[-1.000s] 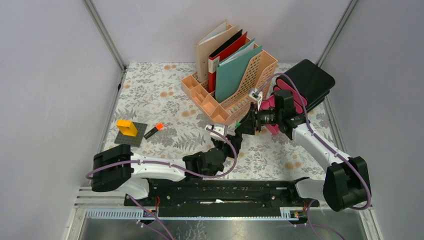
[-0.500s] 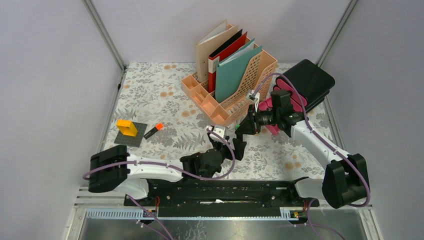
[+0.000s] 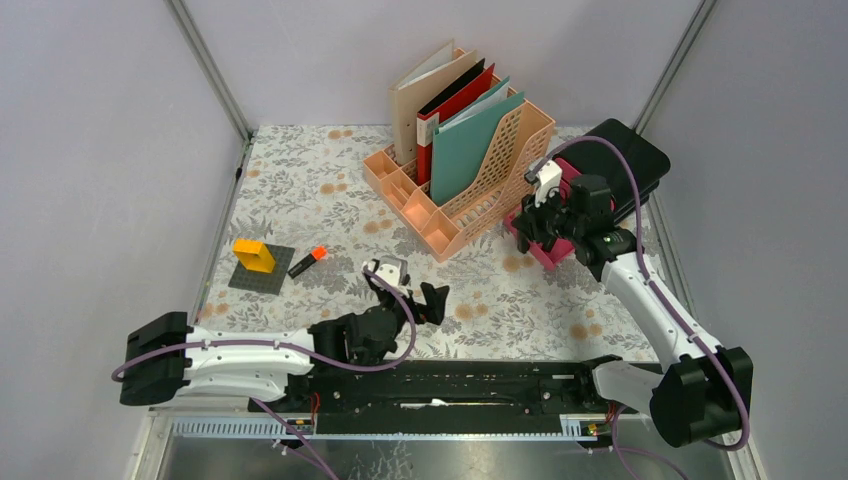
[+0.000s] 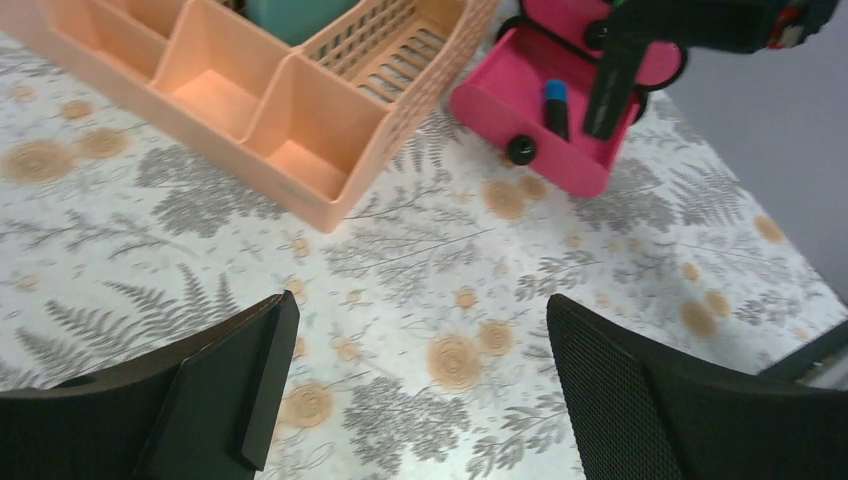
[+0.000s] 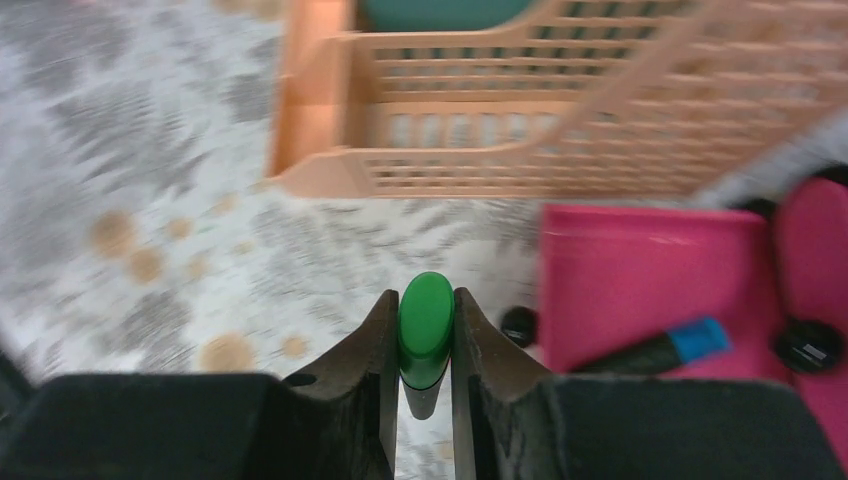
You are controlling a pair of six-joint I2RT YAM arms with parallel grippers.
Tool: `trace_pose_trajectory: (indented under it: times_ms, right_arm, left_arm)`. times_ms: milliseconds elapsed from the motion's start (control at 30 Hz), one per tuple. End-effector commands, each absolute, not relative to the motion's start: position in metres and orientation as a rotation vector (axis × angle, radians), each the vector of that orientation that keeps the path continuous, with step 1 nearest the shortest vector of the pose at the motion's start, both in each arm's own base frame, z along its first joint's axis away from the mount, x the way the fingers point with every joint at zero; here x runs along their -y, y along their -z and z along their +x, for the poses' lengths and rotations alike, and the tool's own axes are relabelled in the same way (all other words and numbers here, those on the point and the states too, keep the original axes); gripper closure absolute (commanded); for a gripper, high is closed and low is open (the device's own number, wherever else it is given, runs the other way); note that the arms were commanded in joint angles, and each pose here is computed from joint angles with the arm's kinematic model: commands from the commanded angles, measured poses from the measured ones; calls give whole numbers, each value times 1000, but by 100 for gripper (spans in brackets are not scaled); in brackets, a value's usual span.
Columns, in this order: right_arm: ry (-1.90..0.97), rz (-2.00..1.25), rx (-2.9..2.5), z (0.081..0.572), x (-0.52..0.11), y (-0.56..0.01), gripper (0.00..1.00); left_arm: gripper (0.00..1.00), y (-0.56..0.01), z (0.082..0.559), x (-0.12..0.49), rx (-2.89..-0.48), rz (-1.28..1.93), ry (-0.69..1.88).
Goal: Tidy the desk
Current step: Place the stationery in the drawer.
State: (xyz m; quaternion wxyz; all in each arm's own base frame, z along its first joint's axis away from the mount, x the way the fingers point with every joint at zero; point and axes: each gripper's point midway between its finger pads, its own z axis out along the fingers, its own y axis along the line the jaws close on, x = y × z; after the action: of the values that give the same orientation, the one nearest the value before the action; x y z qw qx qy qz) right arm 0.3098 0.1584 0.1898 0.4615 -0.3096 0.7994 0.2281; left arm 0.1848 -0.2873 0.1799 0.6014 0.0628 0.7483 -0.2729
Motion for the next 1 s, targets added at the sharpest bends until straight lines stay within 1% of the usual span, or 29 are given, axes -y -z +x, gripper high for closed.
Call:
trace_pose_trajectory:
  times_ms: [0, 100, 267, 467, 533, 667, 700, 767, 900, 967]
  right_arm:
    - [-167, -395, -1947, 362, -94, -203, 100]
    - [-97, -169, -1958, 380, -69, -194, 100]
    - [-92, 0, -2018, 394, -58, -165, 99]
    - [-111, 64, -2073, 403, -59, -144, 90]
    - [-93, 79, -2091, 405, -56, -137, 76]
    - [-100, 49, -2121, 404, -58, -131, 41]
    - [-118, 29, -2126, 404, -62, -132, 35]
    - [-146, -2, -2116, 402, -67, -137, 32]
    - [-153, -78, -2062, 399, -70, -158, 28]
    - [-199, -167, -2032, 393, -79, -167, 26]
  left_arm:
    - [1, -166, 193, 254, -1751, 73, 537]
    - [1, -164, 194, 244, -1743, 37, 549]
    - [1, -160, 196, 232, -1744, -4, 533]
    - [1, -154, 197, 228, -1755, -17, 505]
    - [1, -153, 198, 226, -1755, -20, 501]
    - [1, -153, 198, 226, -1756, -25, 497]
    - [1, -153, 198, 225, -1757, -25, 494]
    - [1, -151, 199, 225, -1760, -23, 485]
    - [1, -149, 199, 223, -1764, -28, 477]
    - [1, -149, 200, 222, -1766, -35, 475]
